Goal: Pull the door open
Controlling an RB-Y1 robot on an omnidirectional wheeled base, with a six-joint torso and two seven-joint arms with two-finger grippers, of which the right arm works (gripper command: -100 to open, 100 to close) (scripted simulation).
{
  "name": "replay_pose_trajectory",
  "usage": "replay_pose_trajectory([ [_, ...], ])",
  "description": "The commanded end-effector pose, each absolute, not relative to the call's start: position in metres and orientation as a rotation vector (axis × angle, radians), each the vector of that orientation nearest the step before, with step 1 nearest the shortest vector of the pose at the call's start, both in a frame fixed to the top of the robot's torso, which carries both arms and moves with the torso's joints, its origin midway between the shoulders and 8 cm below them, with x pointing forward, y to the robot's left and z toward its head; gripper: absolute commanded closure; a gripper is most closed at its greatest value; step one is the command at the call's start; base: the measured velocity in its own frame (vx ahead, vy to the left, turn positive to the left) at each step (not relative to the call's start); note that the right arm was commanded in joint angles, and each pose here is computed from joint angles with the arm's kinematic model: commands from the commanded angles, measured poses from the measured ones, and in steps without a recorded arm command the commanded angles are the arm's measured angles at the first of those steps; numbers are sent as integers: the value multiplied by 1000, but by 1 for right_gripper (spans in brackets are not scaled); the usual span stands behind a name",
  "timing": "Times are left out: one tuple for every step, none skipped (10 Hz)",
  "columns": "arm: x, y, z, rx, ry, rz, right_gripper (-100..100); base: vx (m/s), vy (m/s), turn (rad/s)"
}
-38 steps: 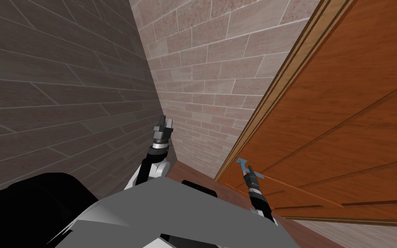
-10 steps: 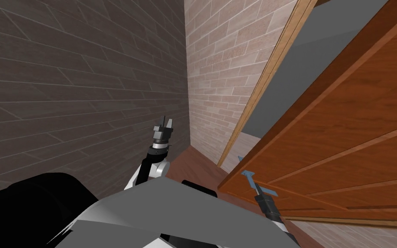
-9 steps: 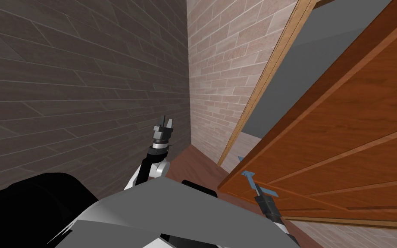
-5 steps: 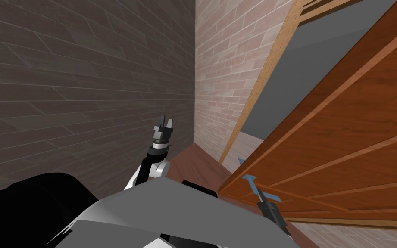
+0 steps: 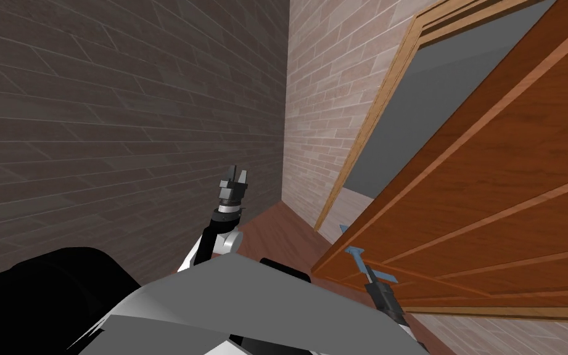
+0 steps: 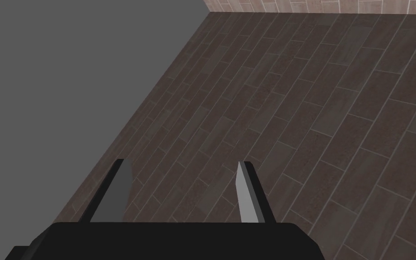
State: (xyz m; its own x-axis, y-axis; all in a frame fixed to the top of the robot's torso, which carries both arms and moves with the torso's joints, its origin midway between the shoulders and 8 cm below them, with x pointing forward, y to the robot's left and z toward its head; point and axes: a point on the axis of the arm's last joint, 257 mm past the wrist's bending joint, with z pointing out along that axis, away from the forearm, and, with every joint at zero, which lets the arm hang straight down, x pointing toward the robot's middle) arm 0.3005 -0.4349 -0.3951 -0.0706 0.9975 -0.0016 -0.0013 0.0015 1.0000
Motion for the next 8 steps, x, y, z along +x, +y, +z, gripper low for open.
replay_pose_trajectory([
  [311,-431,-397,1178,1262,1257,100,-237,-66,134],
  [318,-429,-397,1178,1261,1255,100,-242,-70,118],
  [322,-429,-397,1178,1260,1254,100,-195,-71,89],
  [322,-429,-397,1178,1260,1254,100,-94,-39,19],
  [332,-426,-397,1179,1257,1252,100,-143,-42,108],
  [340,-424,-397,1179,1255,1250,100,-214,-81,167],
  [340,-424,-397,1179,1255,1250,100,-130,-57,74],
  [355,-420,-397,1181,1252,1248,100,-157,-75,150],
])
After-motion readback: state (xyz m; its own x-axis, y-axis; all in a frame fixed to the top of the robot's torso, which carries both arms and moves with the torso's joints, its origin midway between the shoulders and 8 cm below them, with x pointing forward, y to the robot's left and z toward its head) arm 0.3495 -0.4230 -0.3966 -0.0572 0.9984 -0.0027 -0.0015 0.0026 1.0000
